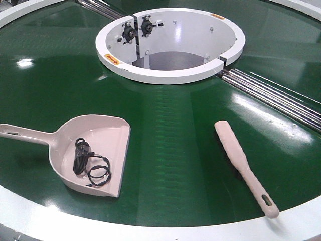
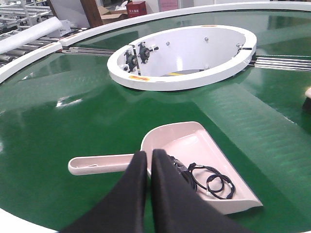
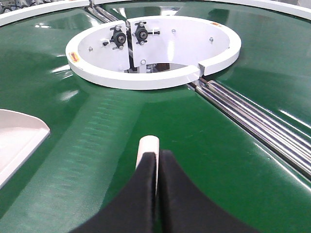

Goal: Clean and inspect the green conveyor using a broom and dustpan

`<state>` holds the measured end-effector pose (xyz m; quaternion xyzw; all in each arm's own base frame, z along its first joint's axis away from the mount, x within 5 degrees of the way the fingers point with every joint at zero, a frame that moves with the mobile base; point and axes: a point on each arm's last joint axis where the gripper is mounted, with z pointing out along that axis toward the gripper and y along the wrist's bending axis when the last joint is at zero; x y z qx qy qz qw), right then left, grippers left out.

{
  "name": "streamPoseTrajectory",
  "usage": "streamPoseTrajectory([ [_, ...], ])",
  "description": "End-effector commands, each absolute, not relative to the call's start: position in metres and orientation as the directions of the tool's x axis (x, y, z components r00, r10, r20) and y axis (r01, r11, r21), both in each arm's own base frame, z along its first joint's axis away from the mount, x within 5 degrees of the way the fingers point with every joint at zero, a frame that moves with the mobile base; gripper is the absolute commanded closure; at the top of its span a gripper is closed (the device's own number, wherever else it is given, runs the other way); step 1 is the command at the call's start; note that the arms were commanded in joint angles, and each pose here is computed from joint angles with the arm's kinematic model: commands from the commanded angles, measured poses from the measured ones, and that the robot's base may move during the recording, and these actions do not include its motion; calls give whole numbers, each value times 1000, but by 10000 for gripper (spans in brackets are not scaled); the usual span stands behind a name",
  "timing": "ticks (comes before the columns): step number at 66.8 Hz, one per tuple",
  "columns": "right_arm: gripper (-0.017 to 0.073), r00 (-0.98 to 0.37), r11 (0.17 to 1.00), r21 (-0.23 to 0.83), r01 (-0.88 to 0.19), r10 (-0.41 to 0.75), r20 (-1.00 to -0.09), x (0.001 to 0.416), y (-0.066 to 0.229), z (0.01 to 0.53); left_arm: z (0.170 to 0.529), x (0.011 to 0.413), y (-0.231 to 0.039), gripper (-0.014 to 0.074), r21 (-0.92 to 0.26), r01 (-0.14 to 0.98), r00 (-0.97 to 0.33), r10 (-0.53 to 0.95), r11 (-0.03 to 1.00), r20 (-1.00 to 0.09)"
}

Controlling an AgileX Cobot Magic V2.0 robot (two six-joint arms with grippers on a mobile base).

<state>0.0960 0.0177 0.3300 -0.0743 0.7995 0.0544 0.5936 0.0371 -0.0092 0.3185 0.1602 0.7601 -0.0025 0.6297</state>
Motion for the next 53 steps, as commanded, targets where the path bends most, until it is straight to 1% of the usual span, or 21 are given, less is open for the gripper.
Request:
streamPoseTrajectory([
  [1, 568, -186, 984, -14, -179, -48, -981, 97, 17, 345, 332, 39, -10, 601, 182, 235, -77, 205, 955, -976],
  [15, 568, -186, 984, -14, -179, -48, -981, 97, 17, 345, 328, 41, -10, 601, 186, 233, -80, 210, 954, -974],
  [21, 568, -186, 984, -14, -179, -48, -981, 97, 17, 345, 309, 44, -9, 601, 212, 219, -91, 236, 952, -967],
  [24, 568, -186, 984, -14, -179, -48, -981, 97, 17, 345, 297, 45, -8, 601, 233, 198, -61, 249, 952, -966],
  [27, 568, -186, 984, -14, -179, -48, -981, 97, 17, 345, 284, 45, -7, 601, 228, 182, -26, 237, 956, -971],
  [34, 568, -186, 984, -14, -179, -48, -981, 97, 17, 345, 248, 47, -7, 601, 183, 162, 44, 178, 970, -983],
  [38, 568, -186, 984, -14, -179, -48, -981, 97, 17, 345, 227, 48, -8, 601, 150, 165, 44, 145, 975, -988],
  [43, 568, -186, 984, -14, -179, -48, -981, 97, 17, 345, 204, 53, -9, 601, 82, 173, 7, 82, 982, -997],
  [48, 568, -186, 984, -14, -179, -48, -981, 97, 17, 345, 193, 55, -10, 601, 5, 175, -6, 6, 984, -1000],
  [53, 568, -186, 984, -14, -179, -48, -981, 97, 17, 345, 195, 55, -10, 600, -26, 176, -5, -26, 984, -1000],
])
